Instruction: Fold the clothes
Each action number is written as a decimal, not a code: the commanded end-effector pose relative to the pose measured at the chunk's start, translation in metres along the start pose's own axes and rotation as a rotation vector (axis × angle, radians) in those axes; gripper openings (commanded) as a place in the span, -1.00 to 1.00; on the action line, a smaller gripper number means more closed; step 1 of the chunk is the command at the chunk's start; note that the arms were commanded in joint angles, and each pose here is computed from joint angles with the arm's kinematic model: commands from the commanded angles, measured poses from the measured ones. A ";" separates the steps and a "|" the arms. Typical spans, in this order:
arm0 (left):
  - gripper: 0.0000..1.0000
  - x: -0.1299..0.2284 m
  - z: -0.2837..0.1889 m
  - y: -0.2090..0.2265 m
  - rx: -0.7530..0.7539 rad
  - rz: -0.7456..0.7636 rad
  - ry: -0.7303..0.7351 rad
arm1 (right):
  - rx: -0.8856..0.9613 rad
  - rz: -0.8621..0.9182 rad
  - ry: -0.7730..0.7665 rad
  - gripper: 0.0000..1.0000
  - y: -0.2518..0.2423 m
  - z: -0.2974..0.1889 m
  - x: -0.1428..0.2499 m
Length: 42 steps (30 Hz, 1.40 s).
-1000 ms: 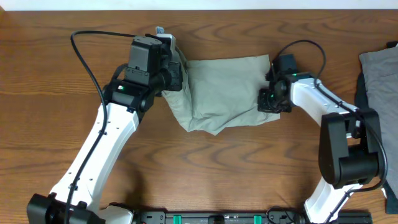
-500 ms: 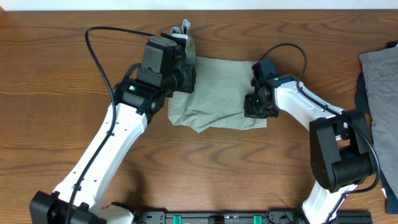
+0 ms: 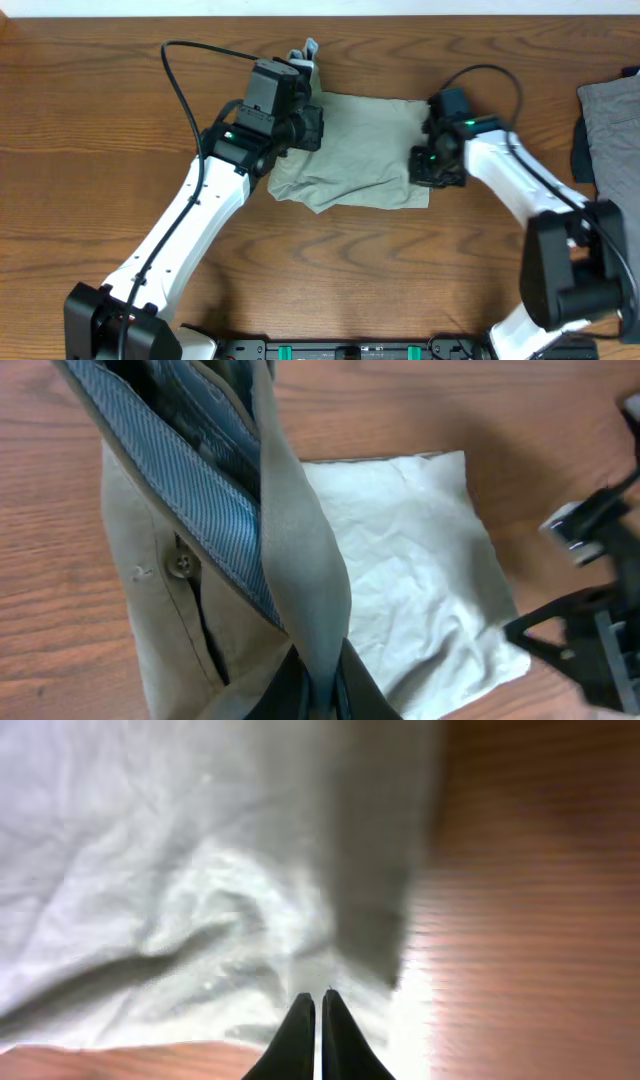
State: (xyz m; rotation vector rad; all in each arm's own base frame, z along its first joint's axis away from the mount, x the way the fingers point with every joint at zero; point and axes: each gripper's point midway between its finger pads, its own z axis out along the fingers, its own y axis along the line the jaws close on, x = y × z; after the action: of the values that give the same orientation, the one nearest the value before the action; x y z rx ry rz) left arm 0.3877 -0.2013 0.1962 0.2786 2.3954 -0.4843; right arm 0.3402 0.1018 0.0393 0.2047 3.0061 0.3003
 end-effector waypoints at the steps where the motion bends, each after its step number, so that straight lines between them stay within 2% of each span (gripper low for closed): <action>1: -0.88 -0.014 -0.006 -0.018 0.030 0.033 -0.039 | 0.004 0.068 -0.030 -0.91 -0.018 -0.013 -0.009; 8: -0.88 -0.005 -0.005 -0.033 0.052 0.058 -0.017 | 0.009 0.145 -0.061 -0.91 -0.044 -0.015 -0.022; 18: -0.88 0.002 0.006 -0.032 0.048 0.054 0.014 | 0.055 0.124 -0.131 -0.97 -0.053 -0.013 -0.036; 26: -0.88 0.002 0.006 -0.032 0.048 0.039 0.014 | -0.041 0.079 -0.186 -0.98 -0.041 0.013 -0.041; 42: -0.88 -0.012 -0.009 -0.042 0.053 0.047 0.009 | -0.040 0.020 -0.174 -0.97 -0.036 0.038 -0.032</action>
State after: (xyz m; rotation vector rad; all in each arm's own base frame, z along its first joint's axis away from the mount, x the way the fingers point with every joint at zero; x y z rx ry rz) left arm 0.3727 -0.2289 0.2060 0.3628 2.4214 -0.5099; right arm 0.3763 0.0638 0.0028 0.2837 2.8075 0.3240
